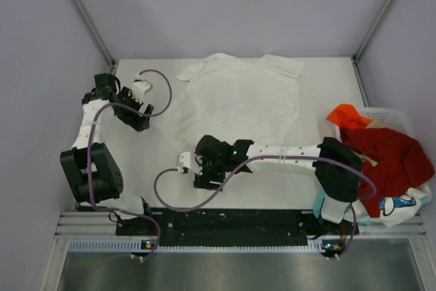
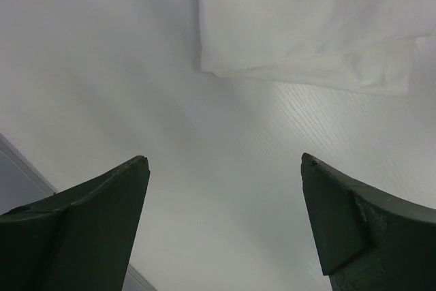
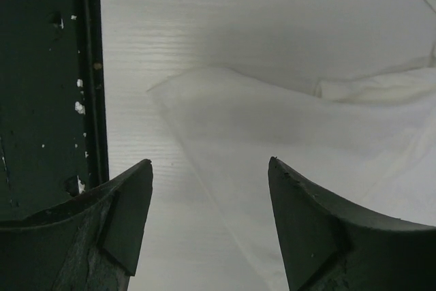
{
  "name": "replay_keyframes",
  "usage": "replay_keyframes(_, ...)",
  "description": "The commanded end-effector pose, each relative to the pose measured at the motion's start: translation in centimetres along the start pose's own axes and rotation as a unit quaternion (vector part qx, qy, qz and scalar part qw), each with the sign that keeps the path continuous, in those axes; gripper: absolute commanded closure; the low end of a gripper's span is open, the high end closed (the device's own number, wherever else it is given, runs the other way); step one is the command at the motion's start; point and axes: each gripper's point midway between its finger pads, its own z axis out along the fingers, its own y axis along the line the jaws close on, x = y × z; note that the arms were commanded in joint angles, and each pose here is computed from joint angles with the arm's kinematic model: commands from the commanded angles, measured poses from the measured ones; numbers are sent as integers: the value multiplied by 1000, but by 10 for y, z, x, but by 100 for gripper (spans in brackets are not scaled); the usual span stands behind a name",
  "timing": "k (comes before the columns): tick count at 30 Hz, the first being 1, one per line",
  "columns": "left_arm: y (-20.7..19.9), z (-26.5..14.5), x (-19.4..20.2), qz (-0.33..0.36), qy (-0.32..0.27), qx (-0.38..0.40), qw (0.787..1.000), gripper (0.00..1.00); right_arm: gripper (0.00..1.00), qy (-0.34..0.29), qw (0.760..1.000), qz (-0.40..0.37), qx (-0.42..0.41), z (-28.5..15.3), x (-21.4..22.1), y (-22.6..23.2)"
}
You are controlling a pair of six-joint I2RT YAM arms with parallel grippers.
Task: Fold and stack the t-shirts
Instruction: Flatten out the tshirt
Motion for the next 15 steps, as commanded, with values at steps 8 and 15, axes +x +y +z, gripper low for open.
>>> replay_keyframes(8,5,-9,-6,-19,-15,-27,999,4,34,56,997,-15,-44,69,21,24)
replay_keyframes(15,7,-8,-5,-72,-9,-36,997,5,100,46,999,5,-3,64,22,11)
